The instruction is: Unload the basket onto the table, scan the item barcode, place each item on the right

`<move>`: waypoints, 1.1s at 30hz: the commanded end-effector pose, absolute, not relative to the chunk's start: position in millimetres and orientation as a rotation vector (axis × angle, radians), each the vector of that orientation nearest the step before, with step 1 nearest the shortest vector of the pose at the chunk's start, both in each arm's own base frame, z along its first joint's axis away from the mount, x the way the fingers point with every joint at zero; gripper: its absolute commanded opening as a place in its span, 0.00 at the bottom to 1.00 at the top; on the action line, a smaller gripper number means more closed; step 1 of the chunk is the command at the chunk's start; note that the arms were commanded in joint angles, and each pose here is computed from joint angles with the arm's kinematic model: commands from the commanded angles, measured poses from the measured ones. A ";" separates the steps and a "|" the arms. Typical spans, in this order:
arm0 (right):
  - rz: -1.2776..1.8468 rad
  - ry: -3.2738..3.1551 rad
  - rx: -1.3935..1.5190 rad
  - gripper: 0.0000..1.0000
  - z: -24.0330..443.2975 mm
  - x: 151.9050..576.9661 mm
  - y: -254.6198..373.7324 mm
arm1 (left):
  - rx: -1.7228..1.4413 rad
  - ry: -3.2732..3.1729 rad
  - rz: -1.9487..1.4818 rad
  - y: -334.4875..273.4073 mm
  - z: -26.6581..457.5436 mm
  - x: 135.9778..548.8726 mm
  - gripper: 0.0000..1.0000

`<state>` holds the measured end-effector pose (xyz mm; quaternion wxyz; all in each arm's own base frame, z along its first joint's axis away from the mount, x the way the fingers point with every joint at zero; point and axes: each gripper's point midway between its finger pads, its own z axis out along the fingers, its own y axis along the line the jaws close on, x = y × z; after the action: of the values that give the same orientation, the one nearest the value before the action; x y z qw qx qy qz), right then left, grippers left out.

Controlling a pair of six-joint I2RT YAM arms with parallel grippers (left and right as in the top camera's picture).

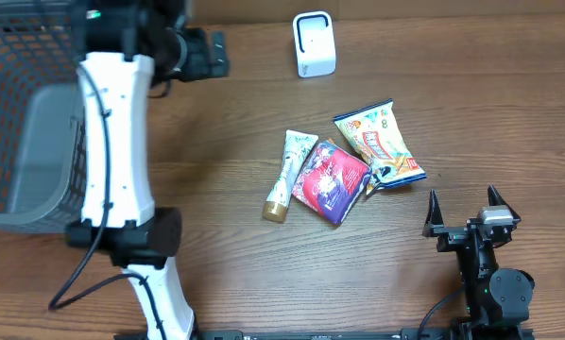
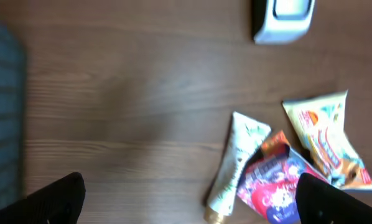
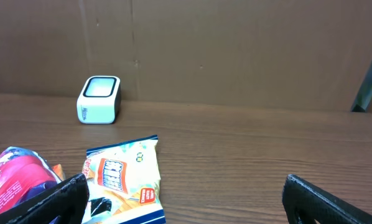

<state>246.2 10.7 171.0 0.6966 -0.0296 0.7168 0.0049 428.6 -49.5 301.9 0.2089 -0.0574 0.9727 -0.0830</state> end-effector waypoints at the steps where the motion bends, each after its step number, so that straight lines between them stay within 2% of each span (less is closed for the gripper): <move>1: 0.005 1.595 -0.061 1.00 169.4 246.4 9.2 | -0.158 2.623 -0.209 -30.8 333.1 416.4 1.00; 11: 0.005 1.595 -0.061 1.00 169.5 246.4 9.2 | -0.236 2.477 -0.173 -0.3 389.4 368.3 1.00; 24: 0.005 1.595 -0.061 1.00 169.4 246.4 9.2 | -0.529 2.414 -0.153 35.5 400.1 272.1 1.00; 33: 0.004 1.591 -0.061 1.00 170.4 246.4 9.1 | -0.541 2.347 -0.131 36.4 414.5 247.6 1.00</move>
<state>246.2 10.8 171.0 0.6966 -0.0297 0.7168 0.0050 252.3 32.7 412.9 0.3522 -0.1949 0.9136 -0.0567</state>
